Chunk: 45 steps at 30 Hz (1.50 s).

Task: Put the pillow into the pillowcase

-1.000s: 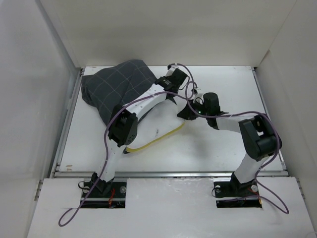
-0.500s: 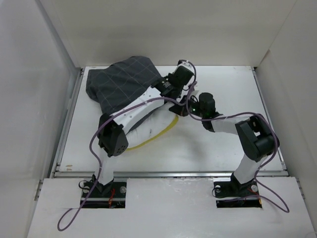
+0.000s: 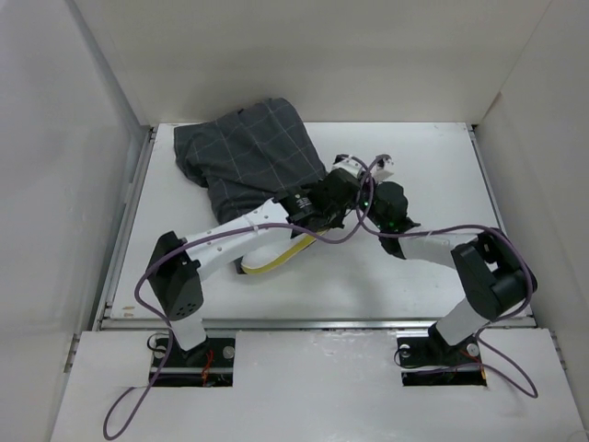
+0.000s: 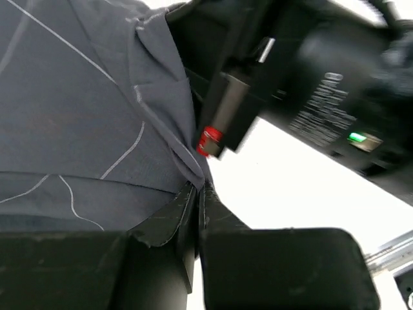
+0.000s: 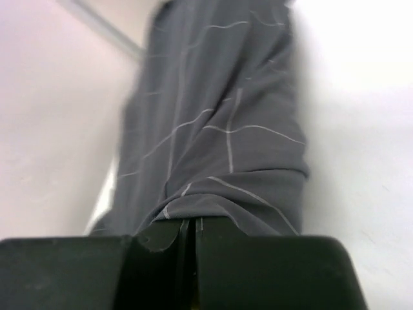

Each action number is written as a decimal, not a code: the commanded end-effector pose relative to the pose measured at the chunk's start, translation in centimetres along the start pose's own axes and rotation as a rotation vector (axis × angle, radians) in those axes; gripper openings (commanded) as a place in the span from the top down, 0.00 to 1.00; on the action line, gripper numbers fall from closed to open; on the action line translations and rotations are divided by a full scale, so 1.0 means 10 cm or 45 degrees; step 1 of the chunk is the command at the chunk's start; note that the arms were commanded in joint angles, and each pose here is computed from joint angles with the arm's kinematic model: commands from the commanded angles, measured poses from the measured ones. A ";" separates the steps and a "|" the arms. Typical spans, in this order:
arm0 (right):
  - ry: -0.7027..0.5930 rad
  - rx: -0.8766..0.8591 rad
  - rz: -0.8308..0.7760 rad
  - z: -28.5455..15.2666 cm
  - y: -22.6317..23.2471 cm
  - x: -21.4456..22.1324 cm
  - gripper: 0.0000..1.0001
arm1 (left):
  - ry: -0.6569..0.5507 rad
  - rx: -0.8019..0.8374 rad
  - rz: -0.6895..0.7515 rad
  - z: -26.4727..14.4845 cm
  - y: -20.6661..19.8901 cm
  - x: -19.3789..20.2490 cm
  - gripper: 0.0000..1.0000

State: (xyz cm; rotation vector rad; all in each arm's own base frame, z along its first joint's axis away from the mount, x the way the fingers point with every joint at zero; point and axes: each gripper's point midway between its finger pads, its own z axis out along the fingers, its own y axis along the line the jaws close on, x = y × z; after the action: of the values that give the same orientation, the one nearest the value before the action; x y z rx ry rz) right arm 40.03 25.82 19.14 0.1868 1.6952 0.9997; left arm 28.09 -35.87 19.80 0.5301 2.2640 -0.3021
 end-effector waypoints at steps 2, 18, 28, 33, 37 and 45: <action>-0.174 0.186 -0.034 0.13 -0.30 -0.30 0.98 | 0.042 0.300 -0.042 -0.39 -0.47 0.06 0.92; 0.416 0.894 -0.360 -1.25 -1.16 0.27 0.17 | -0.024 -0.335 -0.452 -0.84 0.97 0.50 0.00; 0.567 0.244 -0.786 -1.12 0.19 1.13 0.17 | 0.079 -0.537 -0.546 -0.77 1.42 1.35 0.00; 0.555 0.081 -0.747 -0.88 0.40 1.41 0.15 | -0.004 -0.688 -0.560 -0.70 1.74 1.22 0.00; 0.502 0.036 -0.773 -0.61 0.50 1.46 0.14 | -0.041 -0.646 -0.518 -0.53 1.79 1.02 0.00; 0.362 0.049 -0.614 -0.24 0.60 1.51 0.13 | 0.068 -0.592 -0.416 -0.11 1.70 1.11 0.50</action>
State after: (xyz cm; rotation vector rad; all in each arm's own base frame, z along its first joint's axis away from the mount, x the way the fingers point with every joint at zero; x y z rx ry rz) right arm 28.16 34.03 7.62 -0.4796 2.0691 0.4955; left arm 27.46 -16.32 10.83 -0.1260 2.3783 0.1112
